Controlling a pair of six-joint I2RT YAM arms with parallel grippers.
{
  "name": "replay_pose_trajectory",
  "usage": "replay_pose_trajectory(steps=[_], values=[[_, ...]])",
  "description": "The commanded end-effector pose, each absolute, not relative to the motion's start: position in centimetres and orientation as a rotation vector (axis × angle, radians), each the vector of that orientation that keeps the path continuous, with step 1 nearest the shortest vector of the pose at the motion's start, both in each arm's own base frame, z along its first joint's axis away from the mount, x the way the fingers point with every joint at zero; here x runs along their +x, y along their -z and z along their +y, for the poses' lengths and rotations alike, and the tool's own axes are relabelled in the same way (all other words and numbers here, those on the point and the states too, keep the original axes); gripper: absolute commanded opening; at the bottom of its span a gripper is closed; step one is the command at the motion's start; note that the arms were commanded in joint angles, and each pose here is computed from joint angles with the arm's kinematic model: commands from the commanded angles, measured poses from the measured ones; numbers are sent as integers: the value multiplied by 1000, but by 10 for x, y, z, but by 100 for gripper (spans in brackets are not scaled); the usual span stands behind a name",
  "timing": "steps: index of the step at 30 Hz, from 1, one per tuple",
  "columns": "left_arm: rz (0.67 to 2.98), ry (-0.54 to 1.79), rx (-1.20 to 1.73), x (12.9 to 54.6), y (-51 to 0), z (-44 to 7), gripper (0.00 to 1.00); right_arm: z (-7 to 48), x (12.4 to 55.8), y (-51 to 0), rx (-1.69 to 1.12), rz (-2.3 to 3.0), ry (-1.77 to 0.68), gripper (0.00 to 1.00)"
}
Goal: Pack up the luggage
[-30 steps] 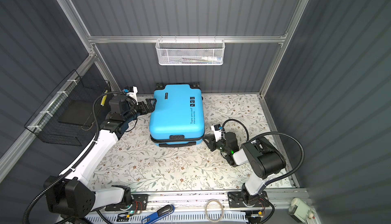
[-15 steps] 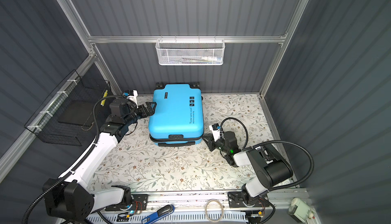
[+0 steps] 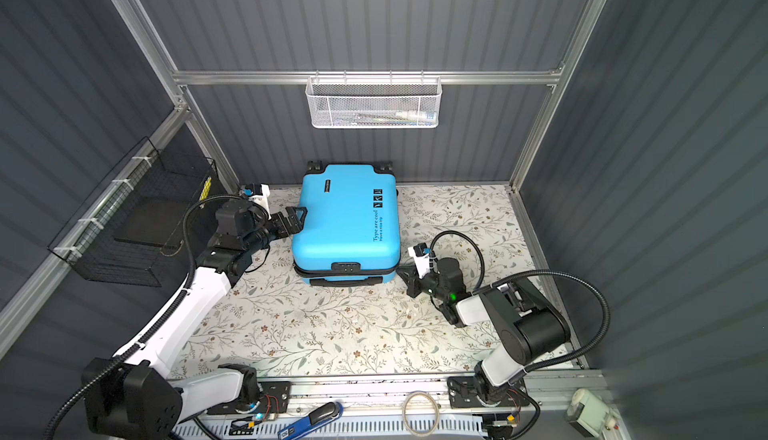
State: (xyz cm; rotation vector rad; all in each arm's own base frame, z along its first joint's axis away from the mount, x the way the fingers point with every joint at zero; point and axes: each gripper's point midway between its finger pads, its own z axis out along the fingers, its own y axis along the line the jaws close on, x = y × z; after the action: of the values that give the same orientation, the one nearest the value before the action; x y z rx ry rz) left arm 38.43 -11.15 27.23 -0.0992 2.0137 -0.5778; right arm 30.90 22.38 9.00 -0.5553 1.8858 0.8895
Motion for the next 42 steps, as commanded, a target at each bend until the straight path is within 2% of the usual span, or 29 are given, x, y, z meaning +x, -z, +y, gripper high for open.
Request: replay_pose_trajectory(steps=[1, 11, 22, 33, 42], values=[[2024, 564, -150, 372, -266, -103, 100, 228, 314, -95, -565, 1861, -886, 0], [2056, 399, -373, 331, -220, -60, 99, 218, 324, -89, -496, 1908, -810, 0], [2138, 477, -414, 306, -157, -66, 95, 203, 349, -91, -404, 1947, -756, 0], [2099, 502, -178, 314, -133, -88, 89, 185, 367, -98, -326, 1943, -759, 0], [1993, 488, 126, 322, -134, -108, 92, 184, 368, -97, -326, 1944, -757, 0]])
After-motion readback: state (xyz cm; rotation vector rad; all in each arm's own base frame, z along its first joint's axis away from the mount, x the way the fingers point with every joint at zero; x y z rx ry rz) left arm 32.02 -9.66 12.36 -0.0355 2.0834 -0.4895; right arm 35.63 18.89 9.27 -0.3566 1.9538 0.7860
